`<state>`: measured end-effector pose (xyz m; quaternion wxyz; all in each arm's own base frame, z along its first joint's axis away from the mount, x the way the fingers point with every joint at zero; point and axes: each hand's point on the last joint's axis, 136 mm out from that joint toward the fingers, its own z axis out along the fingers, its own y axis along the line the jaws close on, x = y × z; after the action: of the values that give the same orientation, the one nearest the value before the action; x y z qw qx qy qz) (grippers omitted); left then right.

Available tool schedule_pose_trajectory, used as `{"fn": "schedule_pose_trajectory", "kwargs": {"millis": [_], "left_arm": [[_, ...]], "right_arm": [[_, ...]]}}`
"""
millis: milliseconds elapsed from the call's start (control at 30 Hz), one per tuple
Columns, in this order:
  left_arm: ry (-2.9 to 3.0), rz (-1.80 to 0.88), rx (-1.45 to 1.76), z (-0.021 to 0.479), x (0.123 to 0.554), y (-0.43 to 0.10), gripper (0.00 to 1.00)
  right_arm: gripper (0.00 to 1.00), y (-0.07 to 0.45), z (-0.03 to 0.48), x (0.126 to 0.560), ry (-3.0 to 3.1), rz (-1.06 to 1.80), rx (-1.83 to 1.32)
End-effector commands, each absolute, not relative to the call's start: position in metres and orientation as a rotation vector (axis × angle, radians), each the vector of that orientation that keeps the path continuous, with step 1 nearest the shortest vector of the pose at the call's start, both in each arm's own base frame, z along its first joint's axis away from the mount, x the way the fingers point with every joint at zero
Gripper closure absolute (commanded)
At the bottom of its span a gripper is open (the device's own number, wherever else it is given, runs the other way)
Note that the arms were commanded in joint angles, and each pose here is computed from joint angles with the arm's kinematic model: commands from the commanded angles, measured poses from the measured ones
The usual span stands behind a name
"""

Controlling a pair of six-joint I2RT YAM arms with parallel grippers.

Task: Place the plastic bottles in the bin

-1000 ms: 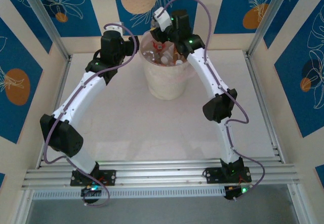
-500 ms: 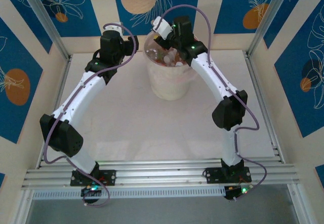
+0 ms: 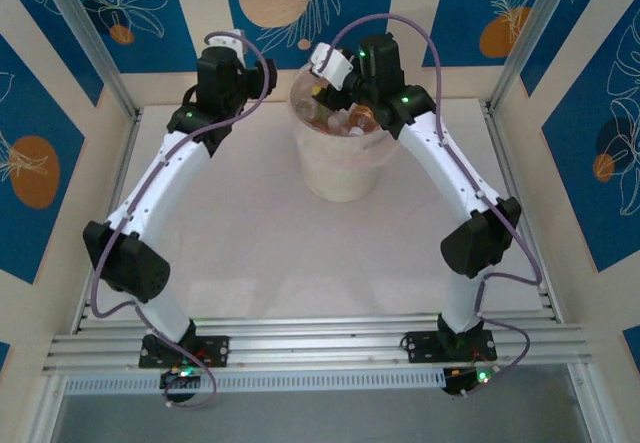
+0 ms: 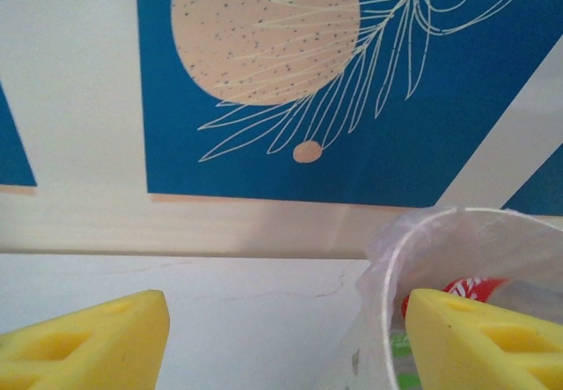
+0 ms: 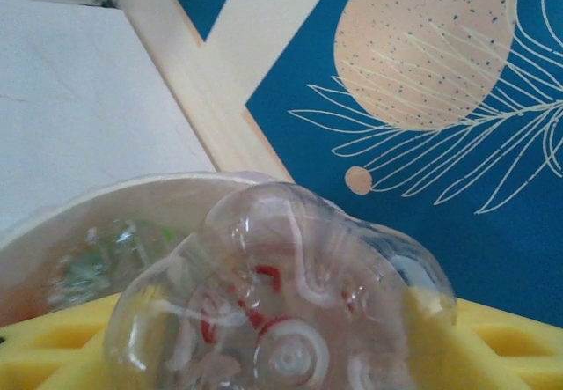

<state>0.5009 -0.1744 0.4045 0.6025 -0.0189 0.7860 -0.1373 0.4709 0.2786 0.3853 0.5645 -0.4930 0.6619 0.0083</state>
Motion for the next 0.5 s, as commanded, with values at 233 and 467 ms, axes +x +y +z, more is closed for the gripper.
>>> {"fn": "schedule_pose_trajectory", "kwargs": {"millis": [233, 467], "left_arm": [[1.881, -0.473, 0.104, 0.398, 0.53, -0.232, 0.28], [1.932, -0.488, 0.132, 0.374, 0.536, -0.251, 0.31]], "right_arm": [[0.11, 0.277, 0.355, 0.427, 1.621, 0.103, -1.262], [0.13, 0.272, 0.368, 0.411, 1.602, 0.183, -1.209]]}}
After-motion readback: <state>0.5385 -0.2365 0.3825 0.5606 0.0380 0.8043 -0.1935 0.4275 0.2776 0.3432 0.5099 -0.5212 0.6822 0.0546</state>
